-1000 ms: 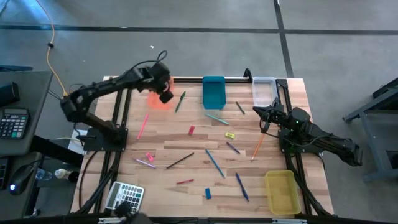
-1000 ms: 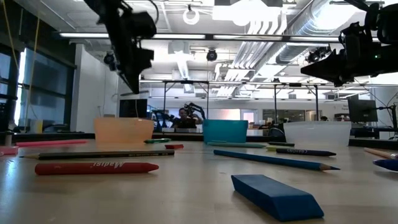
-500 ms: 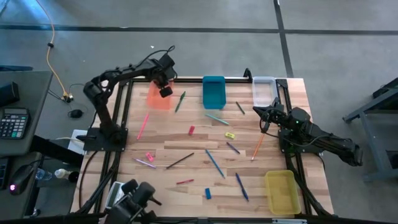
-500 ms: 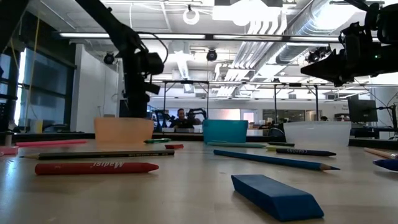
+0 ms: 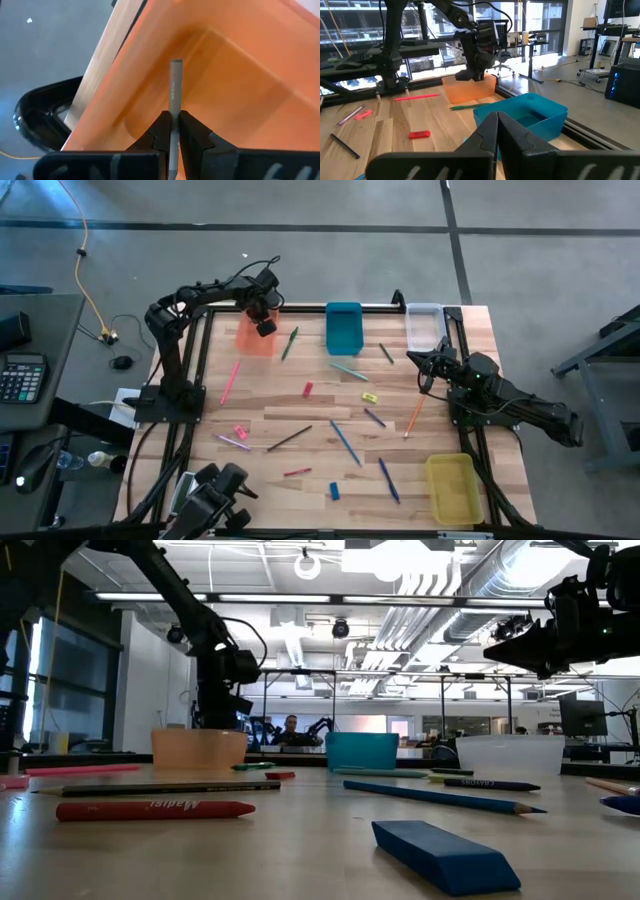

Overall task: Sort crayons/erasers/pens/pencils in bins
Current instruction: Put the gray crayon into the orange bin, then put the light blue pen into the yellow bin

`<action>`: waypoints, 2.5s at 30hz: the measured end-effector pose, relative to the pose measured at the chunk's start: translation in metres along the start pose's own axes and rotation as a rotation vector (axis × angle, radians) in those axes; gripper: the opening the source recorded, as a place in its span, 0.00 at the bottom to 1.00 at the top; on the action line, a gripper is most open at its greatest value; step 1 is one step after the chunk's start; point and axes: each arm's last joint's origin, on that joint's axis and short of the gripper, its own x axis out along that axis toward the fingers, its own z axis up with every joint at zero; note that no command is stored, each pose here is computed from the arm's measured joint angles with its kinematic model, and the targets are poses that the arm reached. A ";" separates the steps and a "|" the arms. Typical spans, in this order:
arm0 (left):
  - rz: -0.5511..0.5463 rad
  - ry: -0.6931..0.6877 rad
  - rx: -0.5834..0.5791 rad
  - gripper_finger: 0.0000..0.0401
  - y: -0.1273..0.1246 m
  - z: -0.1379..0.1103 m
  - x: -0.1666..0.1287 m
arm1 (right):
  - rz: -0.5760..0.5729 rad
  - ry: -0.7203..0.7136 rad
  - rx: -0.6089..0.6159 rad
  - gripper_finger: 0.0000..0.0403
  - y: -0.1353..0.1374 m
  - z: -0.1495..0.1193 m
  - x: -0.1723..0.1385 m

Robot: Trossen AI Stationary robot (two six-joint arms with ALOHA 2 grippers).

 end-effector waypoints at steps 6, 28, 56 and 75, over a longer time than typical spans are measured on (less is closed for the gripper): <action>-0.007 -0.009 -0.028 0.03 0.000 0.002 0.005 | 0.000 0.000 0.000 0.00 0.000 0.000 0.000; 0.001 -0.012 -0.106 0.21 0.000 0.002 0.003 | 0.000 0.000 0.000 0.00 0.000 0.000 0.000; -0.124 -0.815 -0.246 0.02 -0.099 -0.007 -0.109 | 0.000 0.000 0.000 0.00 0.000 0.000 0.000; -0.330 -1.209 -0.292 0.00 -0.136 0.011 -0.150 | 0.000 0.000 0.000 0.00 0.000 0.000 0.000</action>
